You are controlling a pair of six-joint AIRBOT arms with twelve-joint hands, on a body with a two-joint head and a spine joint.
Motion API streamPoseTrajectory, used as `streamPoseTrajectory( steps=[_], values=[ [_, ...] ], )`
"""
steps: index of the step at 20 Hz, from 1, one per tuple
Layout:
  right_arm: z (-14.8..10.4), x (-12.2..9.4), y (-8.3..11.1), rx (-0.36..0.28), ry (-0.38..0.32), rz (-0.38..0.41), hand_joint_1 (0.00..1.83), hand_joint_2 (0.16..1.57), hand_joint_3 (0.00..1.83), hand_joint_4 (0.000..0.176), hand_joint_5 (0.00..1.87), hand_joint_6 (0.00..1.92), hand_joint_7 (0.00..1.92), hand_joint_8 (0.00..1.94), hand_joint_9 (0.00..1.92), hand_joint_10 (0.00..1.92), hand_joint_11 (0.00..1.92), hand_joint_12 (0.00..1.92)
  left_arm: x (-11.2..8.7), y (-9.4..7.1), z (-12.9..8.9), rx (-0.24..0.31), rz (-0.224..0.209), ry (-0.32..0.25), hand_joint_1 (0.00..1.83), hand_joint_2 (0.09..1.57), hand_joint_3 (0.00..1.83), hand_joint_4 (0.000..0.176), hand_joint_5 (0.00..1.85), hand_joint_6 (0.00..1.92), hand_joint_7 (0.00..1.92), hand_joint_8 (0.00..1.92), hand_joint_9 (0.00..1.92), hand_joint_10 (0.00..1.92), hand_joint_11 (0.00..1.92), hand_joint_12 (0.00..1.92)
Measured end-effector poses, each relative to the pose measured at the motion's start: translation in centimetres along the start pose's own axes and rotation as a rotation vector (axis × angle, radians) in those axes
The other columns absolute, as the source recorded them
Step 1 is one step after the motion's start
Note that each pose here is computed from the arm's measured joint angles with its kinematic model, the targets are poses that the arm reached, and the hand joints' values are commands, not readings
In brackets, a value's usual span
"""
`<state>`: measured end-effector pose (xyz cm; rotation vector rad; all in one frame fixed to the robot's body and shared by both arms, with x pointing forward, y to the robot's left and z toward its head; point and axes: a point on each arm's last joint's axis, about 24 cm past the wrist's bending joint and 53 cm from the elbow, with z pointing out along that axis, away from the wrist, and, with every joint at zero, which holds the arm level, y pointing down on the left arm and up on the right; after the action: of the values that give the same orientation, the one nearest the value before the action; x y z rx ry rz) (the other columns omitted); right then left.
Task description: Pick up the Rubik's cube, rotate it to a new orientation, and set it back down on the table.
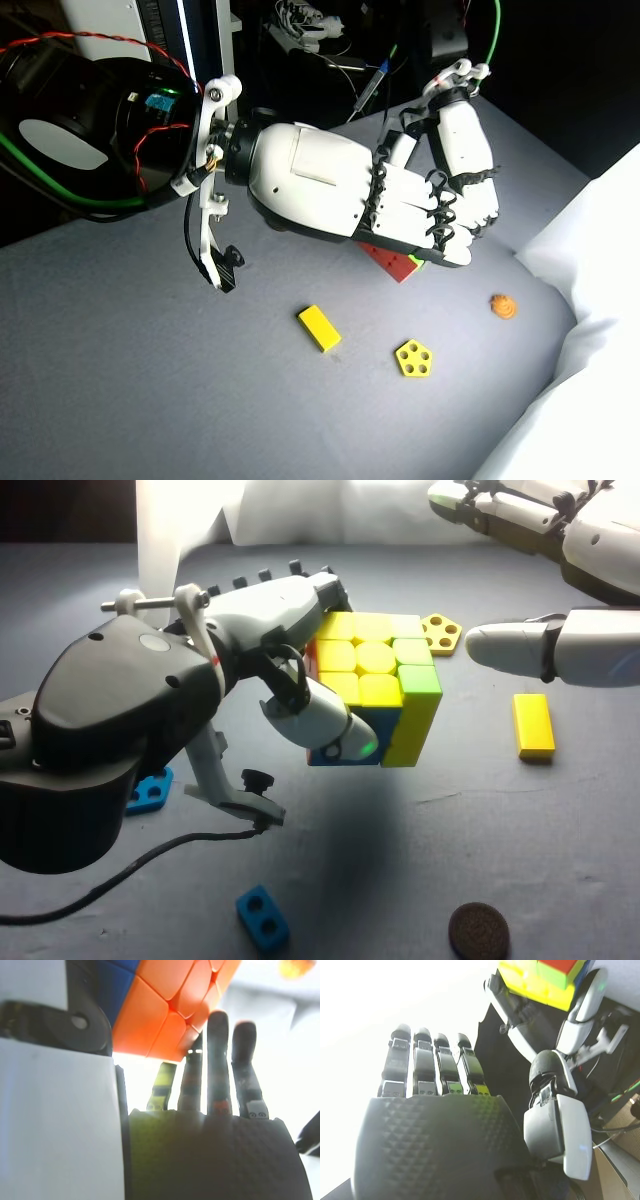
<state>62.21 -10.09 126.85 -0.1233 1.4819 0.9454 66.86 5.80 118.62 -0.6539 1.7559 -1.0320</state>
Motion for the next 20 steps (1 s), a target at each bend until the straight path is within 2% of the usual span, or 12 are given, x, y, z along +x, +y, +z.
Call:
streamPoseTrajectory(
  steps=[5, 8, 14, 16, 20],
  values=[
    [-0.1, 0.9, 0.3, -0.001, 0.026, 0.005, 0.0, 1.21, 0.0, 0.0, 0.0, 0.0, 0.0, 0.0, 0.0, 0.0, 0.0, 0.0, -1.6, 2.2, 0.1, -0.027, -0.075, -0.07, 1.12, 1.11, 0.0, 0.0, 0.2, 1.51, 0.16, 1.59, 0.14, 1.65, 0.05, 1.85],
    [-0.2, 1.0, 0.4, -0.003, 0.029, 0.003, 0.0, 1.22, 0.0, 0.0, 0.0, 0.0, 0.0, 0.0, 0.0, 0.0, 0.0, 0.0, -1.7, 3.7, -0.1, -0.041, -0.105, -0.09, 1.12, 1.11, 0.0, 0.0, 0.23, 1.49, 0.19, 1.56, 0.16, 1.62, 0.07, 1.83],
    [-0.3, 1.3, 0.4, -0.001, 0.036, 0.004, 0.0, 1.21, 0.0, 0.0, 0.0, 0.0, 0.0, 0.0, 0.0, 0.0, 0.0, 0.0, 0.3, 5.3, -0.3, -0.051, -0.144, -0.073, 1.14, 1.11, 0.0, 0.0, 0.24, 1.49, 0.2, 1.54, 0.16, 1.6, 0.04, 1.82],
    [-0.3, 1.4, 0.4, -0.001, 0.039, 0.003, 0.0, 1.21, 0.0, 0.0, 0.0, 0.0, 0.0, 0.0, 0.0, 0.0, 0.0, 0.0, 0.9, 5.8, -0.3, -0.045, -0.169, -0.079, 1.15, 1.07, 0.0, 0.0, 0.29, 1.41, 0.25, 1.47, 0.2, 1.55, 0.07, 1.79],
    [-0.3, 1.5, 0.5, -0.002, 0.041, -0.001, 0.0, 1.21, 0.0, 0.0, 0.0, 0.0, 0.01, 0.01, 0.0, 0.0, 0.0, 0.0, 1.1, 6.6, -0.6, -0.051, -0.169, -0.084, 1.17, 1.08, 0.0, 0.0, 0.27, 1.4, 0.21, 1.5, 0.18, 1.56, 0.06, 1.8]
  ],
)
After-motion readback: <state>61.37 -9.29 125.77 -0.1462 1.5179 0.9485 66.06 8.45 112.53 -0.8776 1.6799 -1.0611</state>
